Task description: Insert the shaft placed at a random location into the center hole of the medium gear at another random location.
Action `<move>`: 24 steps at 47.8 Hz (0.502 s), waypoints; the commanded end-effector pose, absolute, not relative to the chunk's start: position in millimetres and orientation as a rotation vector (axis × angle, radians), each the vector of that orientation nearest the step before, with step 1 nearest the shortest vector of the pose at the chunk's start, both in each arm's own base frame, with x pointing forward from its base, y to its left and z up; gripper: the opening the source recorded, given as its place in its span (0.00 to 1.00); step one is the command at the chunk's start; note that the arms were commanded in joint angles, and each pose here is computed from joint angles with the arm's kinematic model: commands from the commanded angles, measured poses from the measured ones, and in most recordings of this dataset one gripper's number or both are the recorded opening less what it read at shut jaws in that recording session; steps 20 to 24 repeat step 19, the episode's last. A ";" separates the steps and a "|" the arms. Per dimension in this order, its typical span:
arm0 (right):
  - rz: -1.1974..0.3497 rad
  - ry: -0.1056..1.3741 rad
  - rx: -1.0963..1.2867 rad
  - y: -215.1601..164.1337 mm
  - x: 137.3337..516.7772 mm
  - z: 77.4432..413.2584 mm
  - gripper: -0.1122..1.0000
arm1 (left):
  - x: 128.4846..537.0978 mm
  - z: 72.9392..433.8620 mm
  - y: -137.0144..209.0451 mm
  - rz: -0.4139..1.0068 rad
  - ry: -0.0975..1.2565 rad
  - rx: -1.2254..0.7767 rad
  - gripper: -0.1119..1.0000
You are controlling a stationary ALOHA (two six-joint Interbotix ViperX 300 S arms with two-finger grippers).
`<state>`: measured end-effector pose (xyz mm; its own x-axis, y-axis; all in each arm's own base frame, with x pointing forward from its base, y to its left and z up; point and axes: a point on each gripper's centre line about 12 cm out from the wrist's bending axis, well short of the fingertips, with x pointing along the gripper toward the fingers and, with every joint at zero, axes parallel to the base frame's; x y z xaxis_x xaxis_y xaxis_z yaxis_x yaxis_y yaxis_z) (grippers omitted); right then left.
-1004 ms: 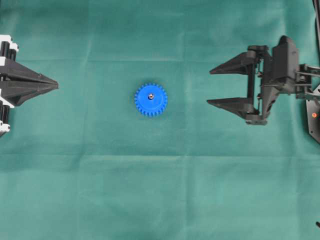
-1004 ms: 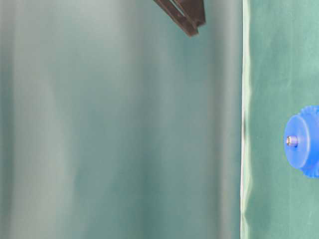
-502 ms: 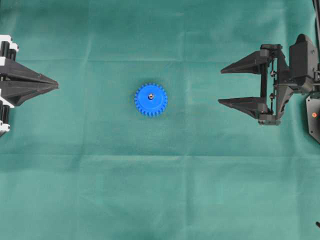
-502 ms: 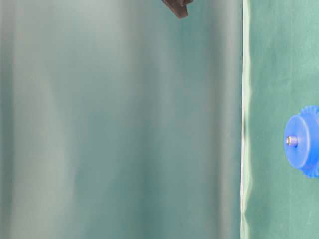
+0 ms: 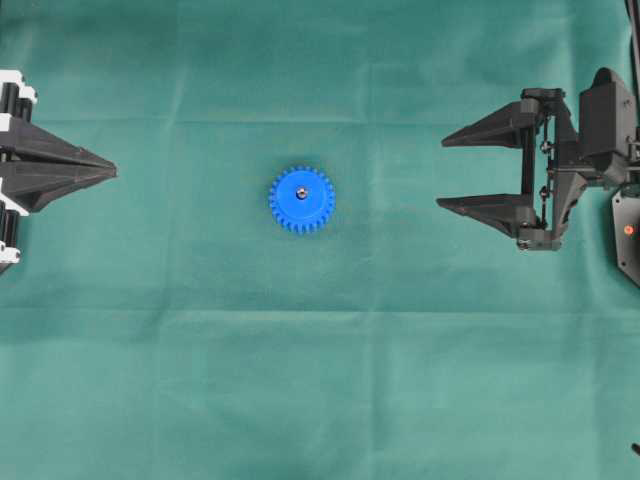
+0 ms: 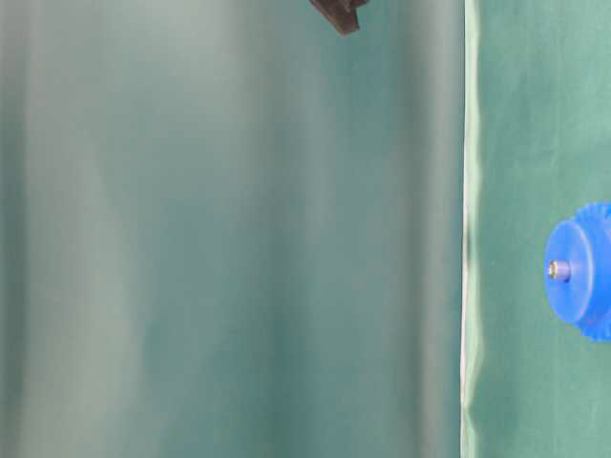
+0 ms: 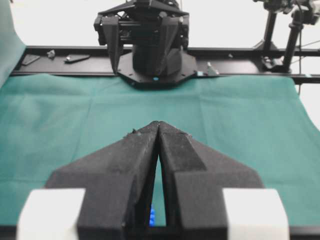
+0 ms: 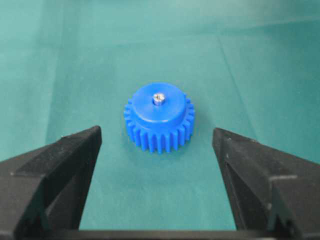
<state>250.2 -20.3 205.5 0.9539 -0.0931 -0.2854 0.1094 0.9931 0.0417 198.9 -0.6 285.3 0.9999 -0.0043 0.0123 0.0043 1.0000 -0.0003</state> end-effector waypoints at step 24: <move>-0.105 0.272 0.057 -20.9 252.0 210.5 0.91 | 200.8 296.5 -0.6 -0.004 -0.044 -0.002 0.10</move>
